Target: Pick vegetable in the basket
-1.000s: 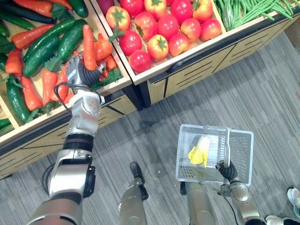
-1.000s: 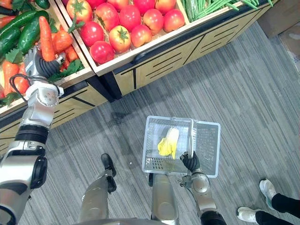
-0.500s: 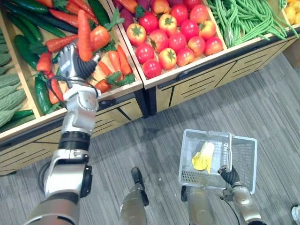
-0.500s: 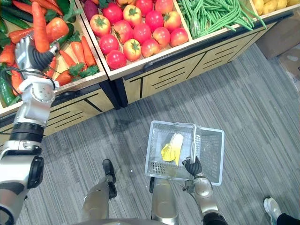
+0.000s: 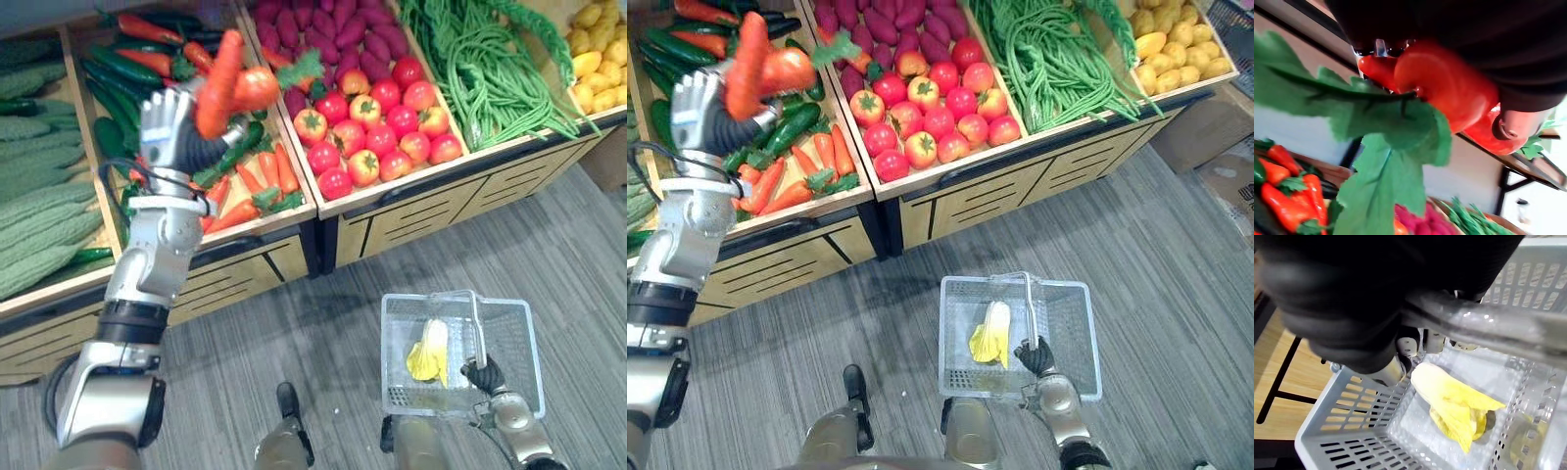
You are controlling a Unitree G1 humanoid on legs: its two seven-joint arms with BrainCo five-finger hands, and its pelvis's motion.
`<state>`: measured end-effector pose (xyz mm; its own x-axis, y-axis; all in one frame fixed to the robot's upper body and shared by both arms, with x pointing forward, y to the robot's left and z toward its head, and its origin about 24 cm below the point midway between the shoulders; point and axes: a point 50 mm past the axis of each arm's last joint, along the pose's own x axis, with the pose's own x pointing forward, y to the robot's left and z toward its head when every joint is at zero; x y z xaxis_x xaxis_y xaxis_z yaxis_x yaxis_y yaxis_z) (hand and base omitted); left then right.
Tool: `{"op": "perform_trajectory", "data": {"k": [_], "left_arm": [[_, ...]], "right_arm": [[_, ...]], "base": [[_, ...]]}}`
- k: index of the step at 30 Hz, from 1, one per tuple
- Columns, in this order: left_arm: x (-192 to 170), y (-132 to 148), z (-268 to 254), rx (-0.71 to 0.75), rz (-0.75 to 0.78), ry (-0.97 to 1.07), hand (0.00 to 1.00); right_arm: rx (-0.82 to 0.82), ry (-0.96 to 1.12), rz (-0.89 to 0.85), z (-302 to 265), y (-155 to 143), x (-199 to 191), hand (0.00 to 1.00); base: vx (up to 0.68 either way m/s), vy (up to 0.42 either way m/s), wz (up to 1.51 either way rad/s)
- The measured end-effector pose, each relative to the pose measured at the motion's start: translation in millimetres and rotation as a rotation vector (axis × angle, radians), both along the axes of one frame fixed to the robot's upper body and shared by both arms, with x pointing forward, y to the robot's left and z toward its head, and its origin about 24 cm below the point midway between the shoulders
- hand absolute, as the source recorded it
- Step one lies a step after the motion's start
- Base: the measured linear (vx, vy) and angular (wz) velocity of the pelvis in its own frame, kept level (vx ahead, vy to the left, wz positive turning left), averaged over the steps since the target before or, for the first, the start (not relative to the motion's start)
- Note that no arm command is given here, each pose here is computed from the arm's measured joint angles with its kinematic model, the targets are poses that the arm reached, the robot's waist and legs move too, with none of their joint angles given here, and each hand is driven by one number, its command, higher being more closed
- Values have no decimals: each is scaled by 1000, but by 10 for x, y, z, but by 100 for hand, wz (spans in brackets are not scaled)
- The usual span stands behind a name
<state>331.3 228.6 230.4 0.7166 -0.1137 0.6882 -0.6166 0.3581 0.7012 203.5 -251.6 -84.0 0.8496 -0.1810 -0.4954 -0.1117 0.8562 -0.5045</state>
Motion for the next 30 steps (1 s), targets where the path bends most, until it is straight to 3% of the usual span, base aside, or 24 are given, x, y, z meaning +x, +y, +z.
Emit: {"op": "perform_trajectory", "data": {"k": [6,16,30], "left_arm": [[-101,-173,-417,87,-134,164,100],[-188,-399,-749,141,-266,298,100],[-386,-1189,-1081,127,-604,410,100]], "right_arm": [[-206,-55,228,373,-195,292,100],[-357,-44,512,669,-175,440,100],[-285,-214,769,1103,275,537,100]], "base": [[28,3,-57],[39,-23,-51],[-8,-12,-34]]}}
